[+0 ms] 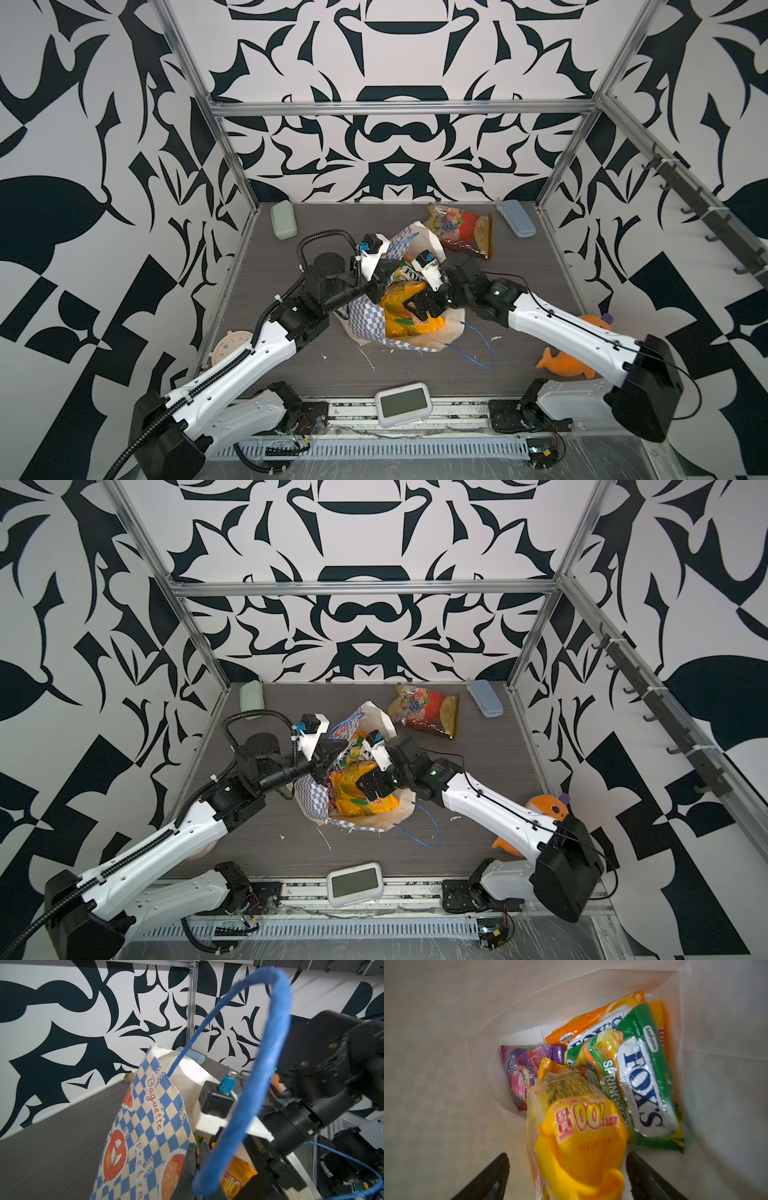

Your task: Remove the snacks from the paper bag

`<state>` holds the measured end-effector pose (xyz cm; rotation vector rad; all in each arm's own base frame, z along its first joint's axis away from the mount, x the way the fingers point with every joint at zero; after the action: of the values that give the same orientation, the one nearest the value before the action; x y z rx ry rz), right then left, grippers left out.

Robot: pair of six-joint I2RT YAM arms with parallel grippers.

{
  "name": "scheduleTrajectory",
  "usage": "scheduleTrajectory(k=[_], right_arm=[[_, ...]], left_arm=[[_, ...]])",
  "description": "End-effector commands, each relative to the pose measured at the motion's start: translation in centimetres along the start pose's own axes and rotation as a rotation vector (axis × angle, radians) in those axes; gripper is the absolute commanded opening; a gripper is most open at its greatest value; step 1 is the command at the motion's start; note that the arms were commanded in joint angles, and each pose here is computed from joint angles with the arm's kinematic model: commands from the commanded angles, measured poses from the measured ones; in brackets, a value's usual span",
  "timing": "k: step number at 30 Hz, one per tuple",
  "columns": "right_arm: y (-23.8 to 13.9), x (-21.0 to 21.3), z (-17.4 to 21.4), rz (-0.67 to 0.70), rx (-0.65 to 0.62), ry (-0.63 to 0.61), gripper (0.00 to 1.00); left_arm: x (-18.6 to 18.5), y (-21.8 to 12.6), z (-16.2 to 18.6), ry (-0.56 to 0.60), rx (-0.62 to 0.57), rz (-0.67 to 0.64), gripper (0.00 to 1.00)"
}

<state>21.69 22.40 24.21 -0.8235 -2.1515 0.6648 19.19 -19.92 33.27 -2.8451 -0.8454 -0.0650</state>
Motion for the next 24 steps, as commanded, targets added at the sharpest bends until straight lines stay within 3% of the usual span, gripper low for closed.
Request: scheduleTrajectory(k=[1,3,5,7,12,24], right_arm=[[1.2,0.9,-1.2,-0.162,-0.058,0.033,0.74],[2.4,1.1,-1.8,-0.191,-0.052,0.050,0.50],[3.6,0.9,-2.2,-0.176,-0.034,0.064,0.13],[4.3,0.9,-2.5,-0.176,-0.036,0.069,0.00],[2.8,1.8,-4.2,-0.178,-0.082,0.059,0.00],[-6.0,5.2,-7.6,-0.168,-0.259,-0.052,0.00]], left_arm=[[-0.1,0.0,-0.4,0.013,-0.028,0.007,0.00],[-0.1,0.0,-0.4,0.014,-0.032,0.006,0.00],[-0.1,-0.1,-0.4,0.015,-0.037,0.007,0.00],[-0.1,-0.1,-0.5,0.018,-0.040,0.004,0.00],[-0.1,-0.3,-0.4,0.025,-0.036,-0.003,0.00],[0.1,-0.8,-0.5,0.035,-0.057,-0.043,0.00]])
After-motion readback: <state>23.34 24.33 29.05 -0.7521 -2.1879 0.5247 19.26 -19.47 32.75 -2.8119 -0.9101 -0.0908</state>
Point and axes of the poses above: each gripper's point midway between its finger pads, its own y axis out along the fingers, its own x axis along the line the jaws close on, z = x × y, the point moved 10 cm from there along -y, back along the fingers, and after that the axes turned 10 degrees about y, right-handed, at the moved point
